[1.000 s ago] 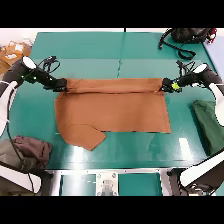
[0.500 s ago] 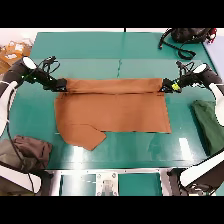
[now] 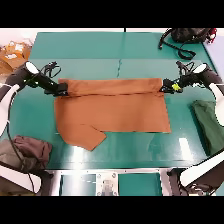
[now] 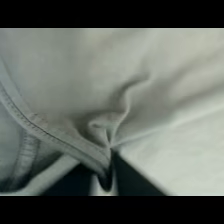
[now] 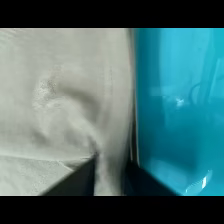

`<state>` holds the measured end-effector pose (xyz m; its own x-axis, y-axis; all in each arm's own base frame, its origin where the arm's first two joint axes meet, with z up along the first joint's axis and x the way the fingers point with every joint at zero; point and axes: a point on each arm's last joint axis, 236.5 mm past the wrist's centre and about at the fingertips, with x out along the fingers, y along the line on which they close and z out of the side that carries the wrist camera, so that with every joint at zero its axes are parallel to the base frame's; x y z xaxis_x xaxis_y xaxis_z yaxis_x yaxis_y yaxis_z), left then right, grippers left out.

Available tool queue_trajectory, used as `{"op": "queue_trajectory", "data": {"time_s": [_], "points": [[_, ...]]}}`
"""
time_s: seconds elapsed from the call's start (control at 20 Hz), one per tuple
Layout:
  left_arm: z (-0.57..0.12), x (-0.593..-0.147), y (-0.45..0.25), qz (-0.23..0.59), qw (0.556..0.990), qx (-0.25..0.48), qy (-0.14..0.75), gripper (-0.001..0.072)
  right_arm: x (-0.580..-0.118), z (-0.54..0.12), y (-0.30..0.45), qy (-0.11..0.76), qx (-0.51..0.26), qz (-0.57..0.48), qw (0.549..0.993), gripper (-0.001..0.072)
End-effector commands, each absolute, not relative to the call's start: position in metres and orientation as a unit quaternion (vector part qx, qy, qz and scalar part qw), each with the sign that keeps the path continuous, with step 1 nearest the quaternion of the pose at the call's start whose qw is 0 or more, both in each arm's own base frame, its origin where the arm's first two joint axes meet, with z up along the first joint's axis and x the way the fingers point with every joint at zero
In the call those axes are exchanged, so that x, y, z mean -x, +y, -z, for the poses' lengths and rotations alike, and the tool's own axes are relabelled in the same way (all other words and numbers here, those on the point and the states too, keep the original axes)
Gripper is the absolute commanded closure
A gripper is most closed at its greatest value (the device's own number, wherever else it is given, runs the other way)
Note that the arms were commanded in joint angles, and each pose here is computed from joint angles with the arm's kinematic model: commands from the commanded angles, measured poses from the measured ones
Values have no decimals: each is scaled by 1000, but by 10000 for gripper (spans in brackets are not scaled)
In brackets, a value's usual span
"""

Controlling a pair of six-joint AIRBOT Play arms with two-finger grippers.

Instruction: Fold the shirts.

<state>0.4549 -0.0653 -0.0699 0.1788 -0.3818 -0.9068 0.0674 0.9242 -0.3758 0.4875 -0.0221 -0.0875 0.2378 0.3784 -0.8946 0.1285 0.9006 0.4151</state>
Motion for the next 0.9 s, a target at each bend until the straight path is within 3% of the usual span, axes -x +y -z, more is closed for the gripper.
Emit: {"op": "queue_trajectory", "data": {"time_s": [0.0, 0.05, 0.15, 0.2, 0.25, 0.35, 0.4, 0.55, 0.7, 0.85], "points": [[64, -437, -74, 164, 729, 137, 650, 143, -475, 78, -29, 636, -180, -81, 746, 472], [58, -430, -72, 165, 716, 129, 665, 143, -469, 71, -43, 649, -158, -58, 742, 415], [43, -417, -58, 146, 693, 107, 698, 143, -459, 50, -71, 657, -124, -2, 743, 385], [34, -411, -51, 134, 683, 98, 712, 145, -454, 38, -79, 655, -114, 15, 746, 478], [24, -405, -46, 126, 671, 92, 725, 239, -449, 29, -81, 655, -112, 22, 747, 664], [8, -394, -45, 131, 653, 88, 741, 653, -436, 18, -77, 656, -129, 35, 742, 697], [4, -389, -46, 126, 644, 93, 749, 684, -427, 15, -75, 660, -138, 43, 737, 698], [-9, -372, -43, 103, 633, 100, 761, 686, -388, 13, -70, 673, -159, 60, 720, 699], [-25, -346, -43, 88, 666, 107, 733, 686, -325, 18, -66, 689, -188, 80, 695, 698], [-24, -289, -32, 54, 696, 94, 710, 685, -261, 31, -60, 692, -232, 121, 673, 696]]}}
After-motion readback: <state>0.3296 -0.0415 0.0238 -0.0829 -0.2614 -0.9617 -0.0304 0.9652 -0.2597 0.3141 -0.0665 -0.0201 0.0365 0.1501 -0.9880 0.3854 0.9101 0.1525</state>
